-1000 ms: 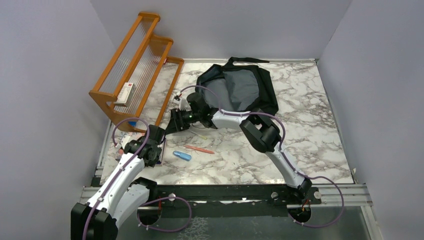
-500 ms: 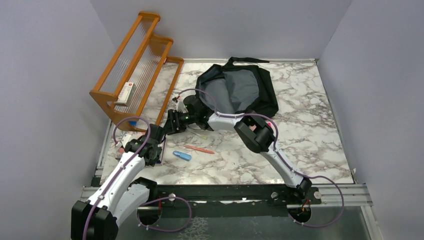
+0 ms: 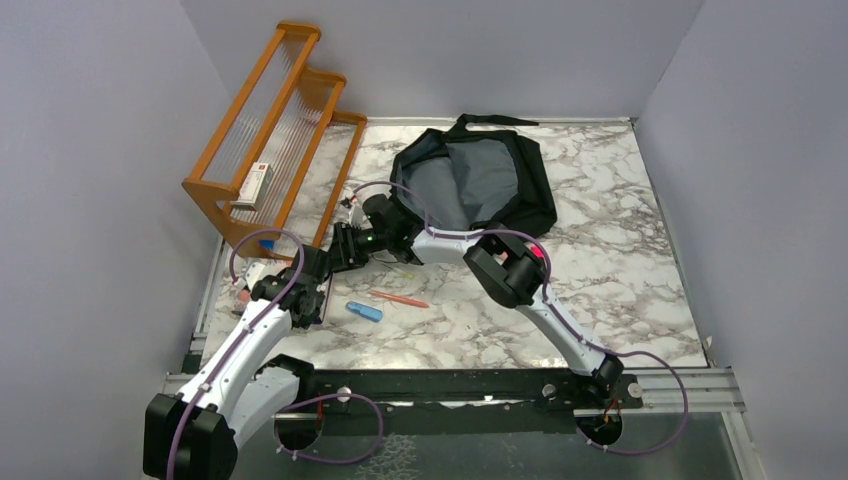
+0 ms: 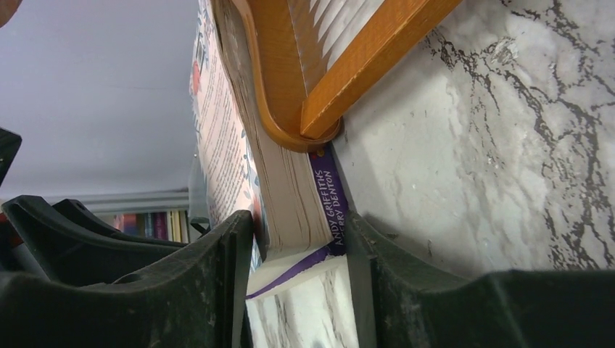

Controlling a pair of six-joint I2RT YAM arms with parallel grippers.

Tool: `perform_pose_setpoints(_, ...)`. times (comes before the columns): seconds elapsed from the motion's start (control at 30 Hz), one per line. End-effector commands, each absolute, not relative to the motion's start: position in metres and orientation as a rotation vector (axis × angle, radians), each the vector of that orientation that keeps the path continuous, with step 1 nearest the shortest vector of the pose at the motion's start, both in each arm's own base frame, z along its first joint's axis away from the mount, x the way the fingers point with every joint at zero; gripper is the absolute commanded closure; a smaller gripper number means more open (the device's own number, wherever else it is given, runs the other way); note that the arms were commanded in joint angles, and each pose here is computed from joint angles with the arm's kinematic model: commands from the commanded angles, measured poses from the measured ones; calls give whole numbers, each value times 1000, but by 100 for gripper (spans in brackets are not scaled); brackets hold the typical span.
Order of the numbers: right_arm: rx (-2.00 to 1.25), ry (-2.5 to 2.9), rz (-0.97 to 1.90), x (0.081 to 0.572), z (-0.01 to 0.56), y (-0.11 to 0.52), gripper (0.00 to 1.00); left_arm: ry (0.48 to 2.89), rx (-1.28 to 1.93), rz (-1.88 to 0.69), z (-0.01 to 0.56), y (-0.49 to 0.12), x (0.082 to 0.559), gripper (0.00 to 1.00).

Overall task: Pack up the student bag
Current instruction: Pick up the book from the center of the board.

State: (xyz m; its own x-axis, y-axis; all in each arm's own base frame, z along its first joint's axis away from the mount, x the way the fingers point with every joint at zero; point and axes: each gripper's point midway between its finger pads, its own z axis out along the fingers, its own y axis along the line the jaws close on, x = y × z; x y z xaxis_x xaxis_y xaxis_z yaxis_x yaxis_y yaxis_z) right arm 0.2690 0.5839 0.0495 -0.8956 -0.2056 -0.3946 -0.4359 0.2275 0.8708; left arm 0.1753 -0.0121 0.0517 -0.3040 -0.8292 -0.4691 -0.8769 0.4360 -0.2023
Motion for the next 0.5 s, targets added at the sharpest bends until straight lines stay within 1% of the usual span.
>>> perform_pose_setpoints(0.0, -645, 2268, 1791, 262, 50, 591, 51, 2089, -1397, -36, 55, -25, 214, 66)
perform_pose_setpoints(0.17, -637, 2245, 1814, 260, 53, 589, 67, 2073, -1390, -67, 57, -26, 214, 66)
perform_pose_setpoints(0.37, -659, 2177, 1822, 260, 73, 589, 83, 2068, -1385, -91, 56, -26, 211, 66)
perform_pose_setpoints(0.47, -661, 2145, 1786, 264, 84, 587, 92, 2065, -1362, -110, 63, -28, 213, 64)
